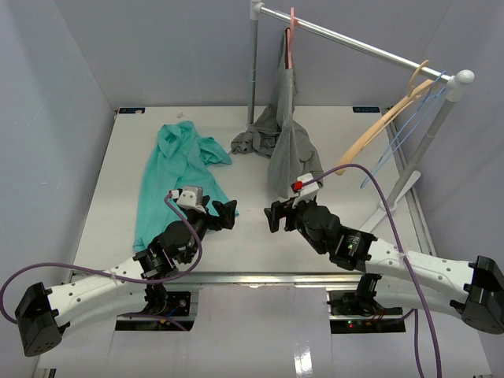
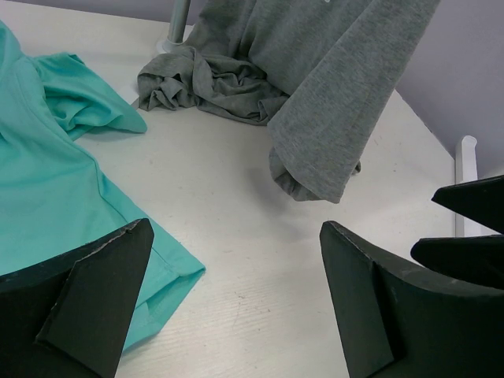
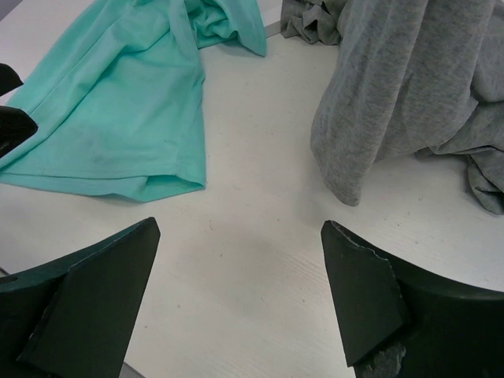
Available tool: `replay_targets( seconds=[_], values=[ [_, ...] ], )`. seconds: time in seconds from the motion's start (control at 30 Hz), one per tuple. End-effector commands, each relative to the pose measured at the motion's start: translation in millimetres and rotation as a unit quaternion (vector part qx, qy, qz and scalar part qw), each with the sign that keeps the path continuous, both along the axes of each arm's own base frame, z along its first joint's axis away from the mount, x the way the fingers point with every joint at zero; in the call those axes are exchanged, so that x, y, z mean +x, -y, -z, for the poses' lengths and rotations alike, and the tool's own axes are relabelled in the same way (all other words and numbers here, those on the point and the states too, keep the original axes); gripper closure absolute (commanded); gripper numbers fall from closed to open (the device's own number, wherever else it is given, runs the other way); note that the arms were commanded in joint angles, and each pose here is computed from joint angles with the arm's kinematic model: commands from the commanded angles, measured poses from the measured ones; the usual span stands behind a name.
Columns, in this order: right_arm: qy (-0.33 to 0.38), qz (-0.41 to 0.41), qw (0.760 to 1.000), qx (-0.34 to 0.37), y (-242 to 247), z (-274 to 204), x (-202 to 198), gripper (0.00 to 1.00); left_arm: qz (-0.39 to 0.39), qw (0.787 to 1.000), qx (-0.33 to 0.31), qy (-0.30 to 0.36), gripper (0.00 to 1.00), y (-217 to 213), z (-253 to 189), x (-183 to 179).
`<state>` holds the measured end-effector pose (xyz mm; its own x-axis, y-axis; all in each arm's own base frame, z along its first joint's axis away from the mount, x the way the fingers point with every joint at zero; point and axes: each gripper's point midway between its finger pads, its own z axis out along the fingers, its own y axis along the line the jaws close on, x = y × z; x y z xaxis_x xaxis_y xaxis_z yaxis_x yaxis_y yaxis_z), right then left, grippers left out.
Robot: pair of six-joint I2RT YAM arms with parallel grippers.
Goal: Place the t-shirt on the hanger
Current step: Move the T-shirt to the center of the board.
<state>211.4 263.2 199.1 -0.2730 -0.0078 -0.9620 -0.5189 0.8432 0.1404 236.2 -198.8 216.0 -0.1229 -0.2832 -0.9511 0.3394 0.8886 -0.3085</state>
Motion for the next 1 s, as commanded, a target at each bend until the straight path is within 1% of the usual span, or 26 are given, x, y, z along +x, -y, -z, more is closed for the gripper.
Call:
replay_targets(
  seconds=[0.0,0.1,0.17,0.23,0.3,0.33,0.4,0.47,0.57,0.67,0.77,0.87,0.93,0.97],
  values=[
    [0.023,-0.059,0.997,0.032,-26.6,-24.9,-6.4,0.1,-0.01,1.0,-0.022,0.008,0.02,-5.6,-14.4,-0.5],
    [0.041,-0.086,0.995,0.029,-39.5,-26.7,-6.5,0.1,-0.037,0.998,-0.045,0.01,0.03,-20.3,-20.0,-1.3],
    [0.047,-0.09,0.995,0.022,-49.3,-23.9,-2.1,0.04,-0.06,0.996,-0.07,0.019,0.03,-34.8,-25.2,-3.0],
    [0.051,-0.096,0.994,0.012,-63.4,-28.0,4.2,0.03,-0.084,0.991,-0.103,0.032,0.02,-53.3,-30.3,-7.1],
    [0.052,-0.094,0.994,0.001,-75.7,-33.4,11.8,0.08,-0.104,0.987,-0.12,0.039,0.02,-67.3,-26.2,-9.7],
    [0.057,-0.092,0.994,0.01,-85.2,-50.4,16.8,0.1,-0.125,0.98,-0.147,0.047,0.02,-80.7,-32.3,-11.8],
    [0.039,-0.093,0.995,-0.007,-104.9,-35.2,25.4,0.14,-0.134,0.977,-0.157,0.051,0.02,-87.7,-32.8,-13.3],
    [0.016,-0.097,0.995,-0.007,-125.8,-22.0,30.6,0.17,-0.133,0.977,-0.162,0.051,0.02,-88.6,-34.4,-14.3],
    [-0.014,-0.108,0.994,-0.003,-152.0,1.0,34.1,0.21,-0.133,0.977,-0.16,0.038,0.02,-86.9,-33.6,-14.3],
    [-0.035,-0.105,0.994,-0.018,-173.6,27.5,45.2,0.26,-0.143,0.976,-0.16,0.028,0.02,-89.0,-32.0,-13.8],
    [-0.052,-0.095,0.994,-0.029,-187.8,50.0,57.0,0.29,-0.144,0.975,-0.167,0.03,0.02,-91.7,-33.0,-15.6],
    [-0.084,-0.117,0.989,-0.026,-201.2,68.7,59.6,0.29,-0.137,0.975,-0.173,0.041,0.02,-91.6,-35.8,-17.2],
    [-0.108,-0.113,0.987,-0.041,-203.9,90.5,65.6,0.31,-0.134,0.975,-0.173,0.043,0.02,-91.4,-36.5,-17.7],
    [-0.117,-0.11,0.986,-0.043,-205.2,93.9,66.4,0.32,-0.135,0.975,-0.17,0.043,0.02,-91.3,-35.9,-17.5]
  ],
)
